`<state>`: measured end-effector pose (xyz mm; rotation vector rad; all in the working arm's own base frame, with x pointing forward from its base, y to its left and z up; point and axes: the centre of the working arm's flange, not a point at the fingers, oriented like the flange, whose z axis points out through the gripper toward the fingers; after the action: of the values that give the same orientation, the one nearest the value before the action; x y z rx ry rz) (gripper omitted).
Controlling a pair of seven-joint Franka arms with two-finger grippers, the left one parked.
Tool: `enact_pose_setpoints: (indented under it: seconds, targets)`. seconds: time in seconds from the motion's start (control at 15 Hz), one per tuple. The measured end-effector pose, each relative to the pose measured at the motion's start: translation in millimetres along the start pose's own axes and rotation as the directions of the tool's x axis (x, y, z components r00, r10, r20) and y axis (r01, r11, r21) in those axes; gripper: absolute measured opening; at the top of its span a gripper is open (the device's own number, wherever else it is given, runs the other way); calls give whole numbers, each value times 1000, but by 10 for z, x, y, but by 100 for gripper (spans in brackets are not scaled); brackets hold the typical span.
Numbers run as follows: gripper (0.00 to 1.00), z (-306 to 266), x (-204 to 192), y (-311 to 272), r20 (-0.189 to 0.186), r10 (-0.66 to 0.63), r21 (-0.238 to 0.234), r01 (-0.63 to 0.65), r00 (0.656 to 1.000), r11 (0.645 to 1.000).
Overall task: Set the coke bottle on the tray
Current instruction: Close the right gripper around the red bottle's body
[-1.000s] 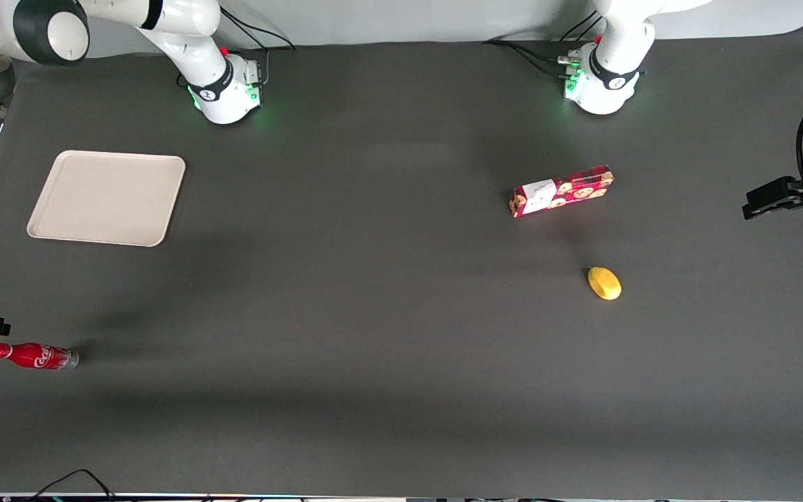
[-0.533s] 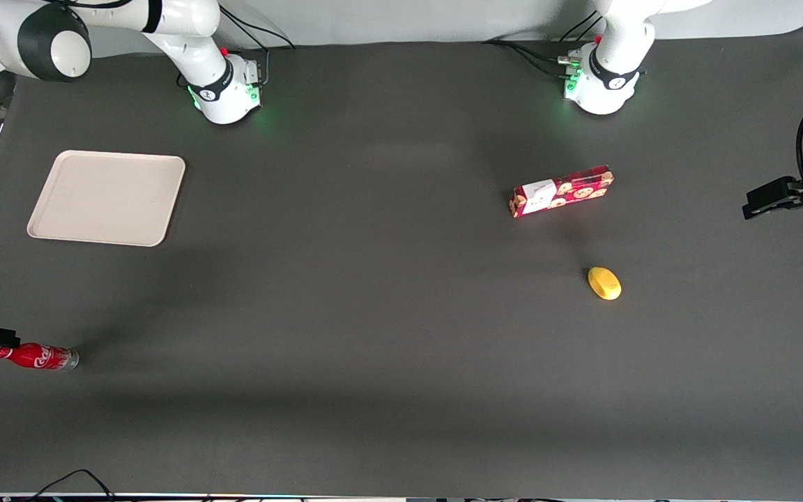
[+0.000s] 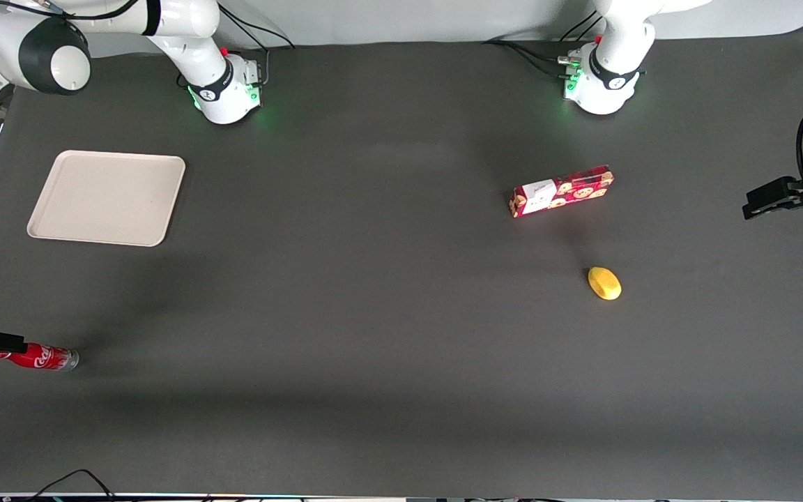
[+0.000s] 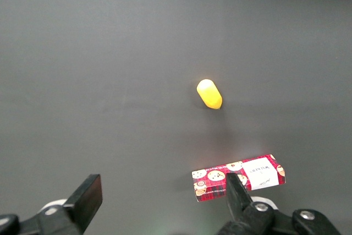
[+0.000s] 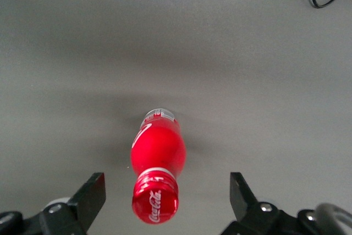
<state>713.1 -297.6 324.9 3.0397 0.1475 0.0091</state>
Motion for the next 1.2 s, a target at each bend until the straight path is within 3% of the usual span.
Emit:
enact_pose_setpoints:
  seconds: [0.33,0.67,0.8,0.93,1.13,1.2]
  targets:
    - [97,29,21,-27,-9,1,12,-1,1000,1000]
    - [82,87,35,-41,-12,-1,14,1,1000,1000]
    - [64,89,38,-47,-12,-1,16,1,1000,1000]
    - [63,88,40,-50,-13,-1,17,1,1000,1000]
    - [33,70,53,-64,-20,1,24,-1,1000,1000]
    - [33,64,63,-74,-22,0,25,1,1000,1000]
